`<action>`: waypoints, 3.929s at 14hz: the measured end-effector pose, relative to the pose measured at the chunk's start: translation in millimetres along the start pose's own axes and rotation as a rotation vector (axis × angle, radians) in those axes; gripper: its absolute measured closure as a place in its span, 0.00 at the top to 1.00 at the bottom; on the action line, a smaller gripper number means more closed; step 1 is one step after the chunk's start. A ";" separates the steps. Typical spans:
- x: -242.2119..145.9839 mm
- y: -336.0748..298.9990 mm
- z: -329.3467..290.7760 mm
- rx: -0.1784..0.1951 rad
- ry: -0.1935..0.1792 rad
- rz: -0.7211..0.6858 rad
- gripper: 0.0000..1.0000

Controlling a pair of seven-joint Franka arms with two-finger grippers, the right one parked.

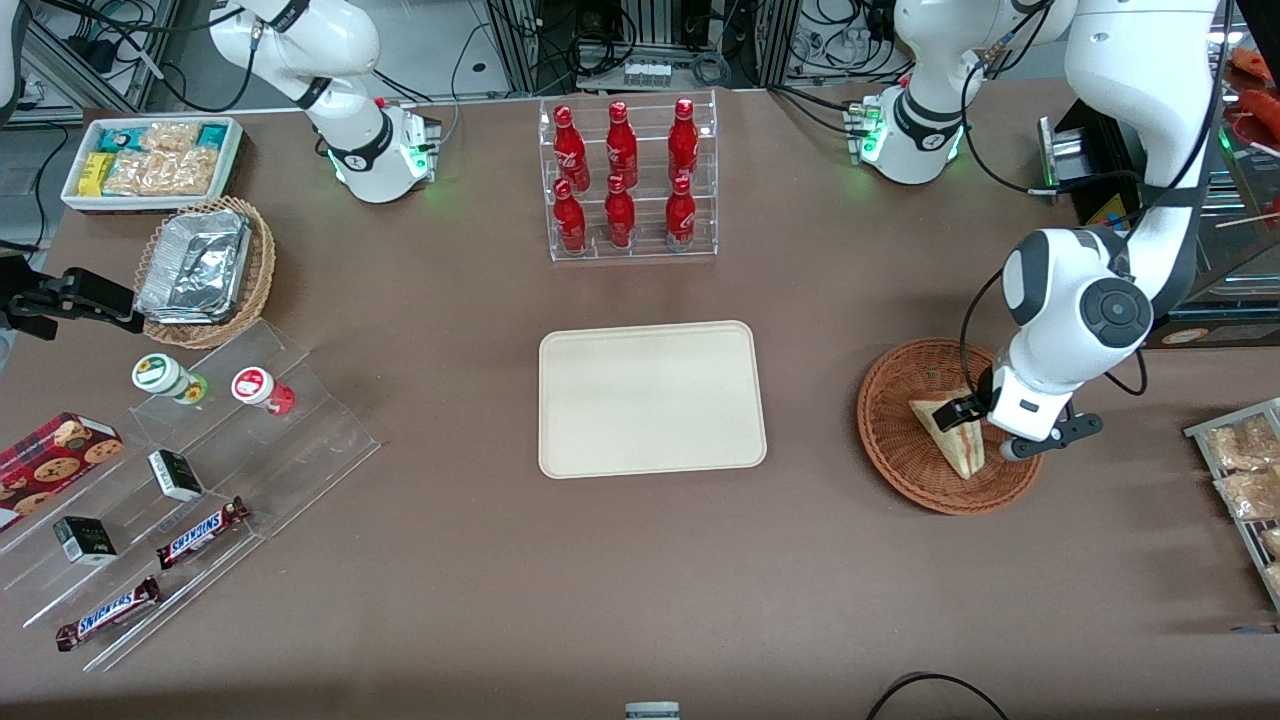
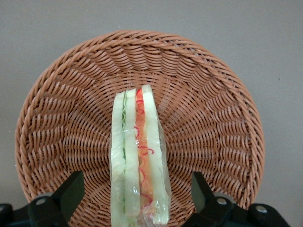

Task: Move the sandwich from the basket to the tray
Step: 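Lower the open left gripper and close it on the wrapped sandwich, then lift the sandwich out of the basket with the left gripper, then carry the held sandwich over the cream tray, then lower the sandwich onto the tray and open the left gripper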

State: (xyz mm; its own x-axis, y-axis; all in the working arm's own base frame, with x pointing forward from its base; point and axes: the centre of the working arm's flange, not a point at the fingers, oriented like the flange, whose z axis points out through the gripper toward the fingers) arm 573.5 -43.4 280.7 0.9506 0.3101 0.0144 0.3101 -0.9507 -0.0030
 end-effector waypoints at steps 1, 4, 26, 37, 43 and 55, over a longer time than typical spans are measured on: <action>-0.3 -0.1 2.2 0.001 -0.002 0.000 1.00; -3.8 -1.4 11.4 0.002 -0.007 0.000 1.00; 6.3 24.7 -56.2 0.019 -0.047 0.012 0.16; -85.3 246.5 -117.5 -0.014 -0.022 0.206 0.18; -137.8 348.4 -69.9 -0.035 -0.074 0.234 0.18; -214.9 427.1 17.8 -0.054 -0.091 0.338 0.18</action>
State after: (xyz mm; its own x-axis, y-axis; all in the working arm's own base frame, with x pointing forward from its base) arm 502.0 -515.9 258.6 0.9974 -0.0247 -0.0675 -0.0206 -0.9979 0.0608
